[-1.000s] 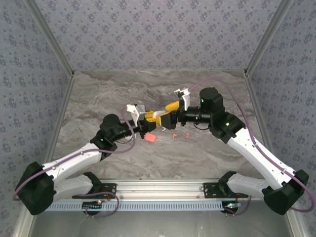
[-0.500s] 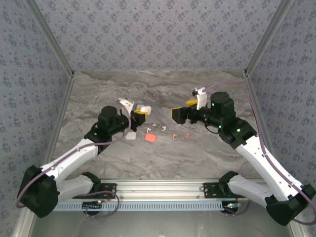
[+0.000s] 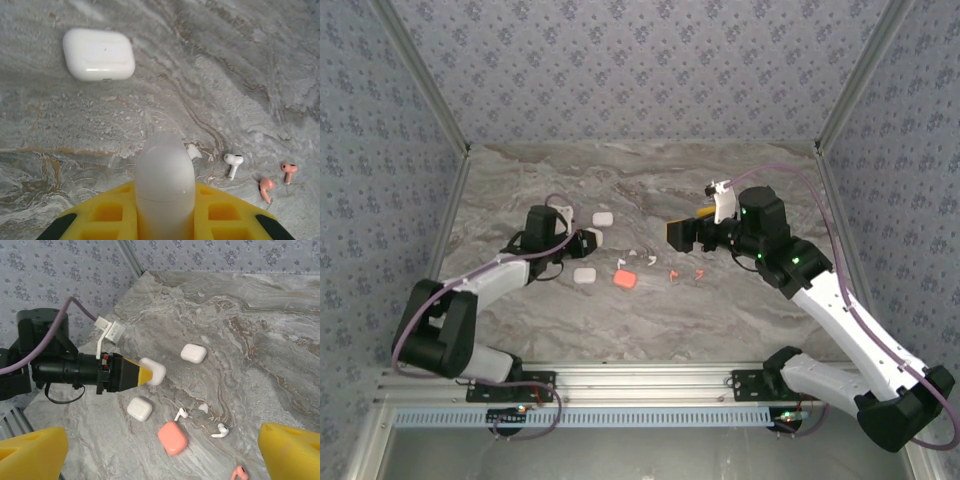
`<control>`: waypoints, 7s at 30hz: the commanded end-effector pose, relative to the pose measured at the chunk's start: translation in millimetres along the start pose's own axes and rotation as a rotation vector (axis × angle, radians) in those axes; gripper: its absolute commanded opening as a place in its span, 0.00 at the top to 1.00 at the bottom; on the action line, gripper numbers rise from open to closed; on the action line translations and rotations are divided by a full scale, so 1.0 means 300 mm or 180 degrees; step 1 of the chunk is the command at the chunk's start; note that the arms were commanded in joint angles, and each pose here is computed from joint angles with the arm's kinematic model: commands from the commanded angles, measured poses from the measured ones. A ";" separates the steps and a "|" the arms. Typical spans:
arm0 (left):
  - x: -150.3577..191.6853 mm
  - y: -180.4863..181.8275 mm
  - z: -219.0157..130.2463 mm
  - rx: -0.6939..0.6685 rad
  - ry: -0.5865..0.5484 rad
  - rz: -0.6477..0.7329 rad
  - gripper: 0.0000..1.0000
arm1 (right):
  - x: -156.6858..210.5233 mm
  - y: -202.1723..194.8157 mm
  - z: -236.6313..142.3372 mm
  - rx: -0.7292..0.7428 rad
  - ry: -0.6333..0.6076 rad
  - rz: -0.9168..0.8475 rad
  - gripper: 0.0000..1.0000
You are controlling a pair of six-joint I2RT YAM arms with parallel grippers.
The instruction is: Insert wireless bluetooth earbuds into charging case
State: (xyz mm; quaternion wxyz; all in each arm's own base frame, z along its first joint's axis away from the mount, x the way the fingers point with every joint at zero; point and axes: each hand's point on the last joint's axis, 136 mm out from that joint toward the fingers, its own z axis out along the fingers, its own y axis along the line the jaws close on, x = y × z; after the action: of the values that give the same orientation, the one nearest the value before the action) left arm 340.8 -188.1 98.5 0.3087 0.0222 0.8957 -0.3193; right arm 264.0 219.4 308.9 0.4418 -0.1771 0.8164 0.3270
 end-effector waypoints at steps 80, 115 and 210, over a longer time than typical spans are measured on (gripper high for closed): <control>-0.114 0.200 -0.497 -0.0460 -0.1105 -0.0762 0.07 | 0.829 0.132 0.956 -0.0450 0.2578 -0.2862 0.46; -0.041 -0.365 -0.420 0.1666 -0.0030 0.0257 0.18 | 0.178 0.225 0.486 -0.0002 0.0458 -0.3162 0.59; -0.027 -0.601 -0.508 0.1684 -0.1582 0.1908 0.97 | -0.060 -0.018 0.180 -0.0644 -0.0147 -0.0284 0.20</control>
State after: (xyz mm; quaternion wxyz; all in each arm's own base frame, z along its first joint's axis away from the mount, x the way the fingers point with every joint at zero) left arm 226.0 -245.8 290.7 0.5554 0.2748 0.6469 -0.4445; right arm 311.6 261.2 330.3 0.5007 -0.2775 0.7148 0.4016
